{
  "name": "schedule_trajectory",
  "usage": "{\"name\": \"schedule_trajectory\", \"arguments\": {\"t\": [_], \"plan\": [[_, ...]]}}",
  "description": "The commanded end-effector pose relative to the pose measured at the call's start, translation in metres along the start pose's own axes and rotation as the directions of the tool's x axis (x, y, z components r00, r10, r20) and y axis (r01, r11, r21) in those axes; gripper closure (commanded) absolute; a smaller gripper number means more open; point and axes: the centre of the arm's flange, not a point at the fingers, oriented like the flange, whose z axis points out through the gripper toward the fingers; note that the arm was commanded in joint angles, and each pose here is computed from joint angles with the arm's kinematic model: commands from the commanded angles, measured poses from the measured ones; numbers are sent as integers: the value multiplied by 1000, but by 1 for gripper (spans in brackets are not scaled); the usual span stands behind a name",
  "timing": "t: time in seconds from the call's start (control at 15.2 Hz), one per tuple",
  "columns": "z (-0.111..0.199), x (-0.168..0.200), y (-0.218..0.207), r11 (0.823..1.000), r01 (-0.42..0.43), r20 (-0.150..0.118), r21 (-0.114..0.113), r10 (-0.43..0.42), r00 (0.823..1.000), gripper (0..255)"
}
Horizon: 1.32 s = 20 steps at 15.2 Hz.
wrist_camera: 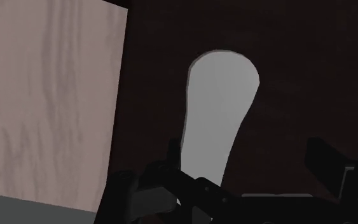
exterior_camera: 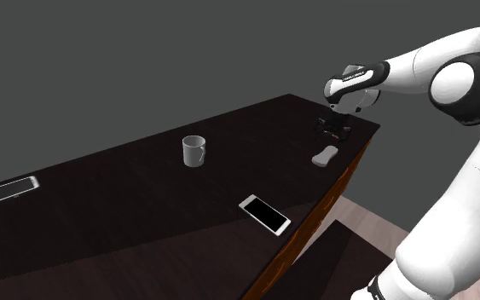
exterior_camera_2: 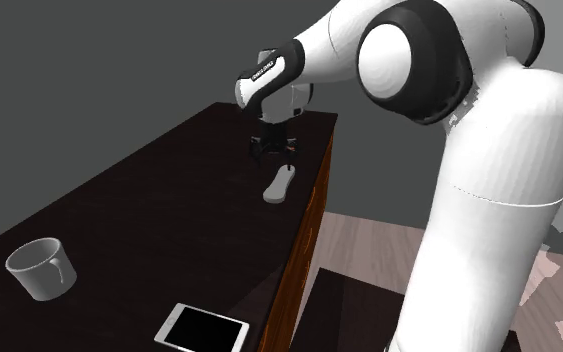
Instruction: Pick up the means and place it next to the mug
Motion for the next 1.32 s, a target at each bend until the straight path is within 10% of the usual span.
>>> {"name": "schedule_trajectory", "arguments": {"t": [0.0,1.19,1.25], "plan": [[17,23,11,998,-67,0,2,67,998,0],[72,45,23,991,-137,1,5,137,991,0],[72,45,23,991,-137,1,5,137,991,255]]}}
